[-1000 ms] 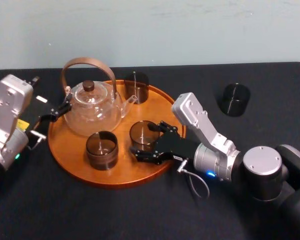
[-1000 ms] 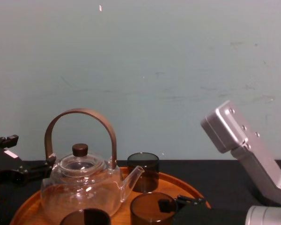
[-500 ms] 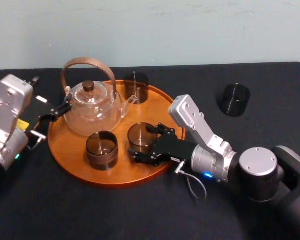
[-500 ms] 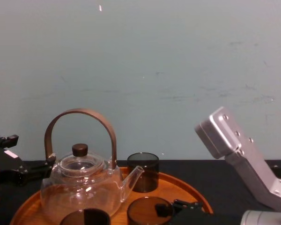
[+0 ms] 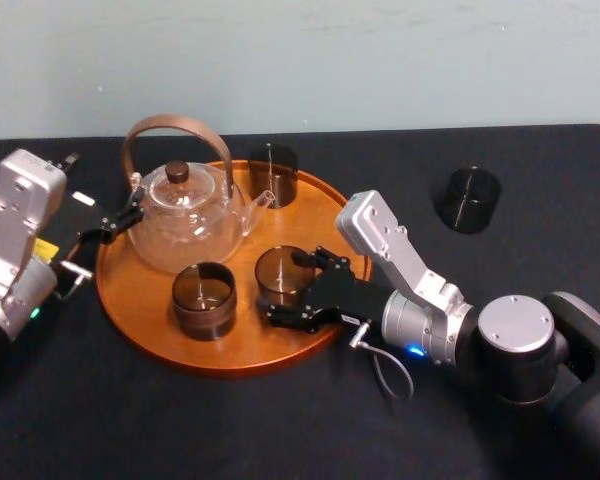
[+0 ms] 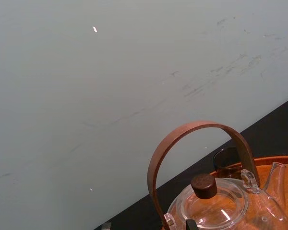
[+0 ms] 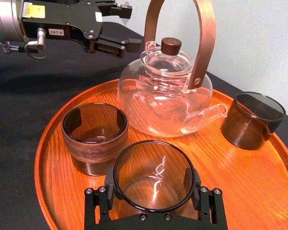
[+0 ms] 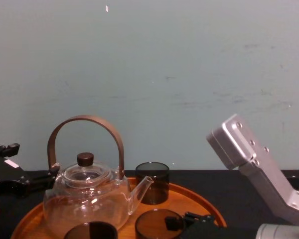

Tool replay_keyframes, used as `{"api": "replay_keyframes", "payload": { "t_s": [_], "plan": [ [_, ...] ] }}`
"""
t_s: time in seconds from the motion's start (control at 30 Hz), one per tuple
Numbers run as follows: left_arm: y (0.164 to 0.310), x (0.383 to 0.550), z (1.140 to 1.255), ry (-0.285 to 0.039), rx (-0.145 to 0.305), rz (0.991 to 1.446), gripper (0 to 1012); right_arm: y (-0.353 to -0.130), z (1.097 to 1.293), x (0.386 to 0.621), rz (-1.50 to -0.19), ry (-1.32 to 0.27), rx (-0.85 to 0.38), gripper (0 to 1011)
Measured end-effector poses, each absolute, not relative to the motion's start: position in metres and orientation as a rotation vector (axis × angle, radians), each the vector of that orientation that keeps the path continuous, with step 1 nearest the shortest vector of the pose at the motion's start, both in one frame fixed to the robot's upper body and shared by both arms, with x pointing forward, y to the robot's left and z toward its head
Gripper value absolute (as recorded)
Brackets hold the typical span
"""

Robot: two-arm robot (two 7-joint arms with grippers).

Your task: Pick up the glass from the table and place it on the tray.

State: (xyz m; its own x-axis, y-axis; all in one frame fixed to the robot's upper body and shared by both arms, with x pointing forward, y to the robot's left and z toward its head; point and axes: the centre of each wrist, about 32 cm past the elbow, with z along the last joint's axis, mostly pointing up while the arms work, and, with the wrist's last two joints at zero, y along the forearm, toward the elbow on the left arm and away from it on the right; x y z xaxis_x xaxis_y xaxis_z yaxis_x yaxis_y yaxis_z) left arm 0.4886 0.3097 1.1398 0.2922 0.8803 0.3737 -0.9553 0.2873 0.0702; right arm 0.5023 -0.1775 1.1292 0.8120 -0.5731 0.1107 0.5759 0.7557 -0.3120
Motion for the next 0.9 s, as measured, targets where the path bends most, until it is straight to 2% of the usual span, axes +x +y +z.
{"api": "replay_keyframes", "payload": {
  "t_s": [0.9],
  "plan": [
    [0.3097,0.4886,1.1398,-0.285,0.304,1.248,1009,-0.1768,1.1251,0.5022,-0.619,0.012,-0.334,907]
  ]
}}
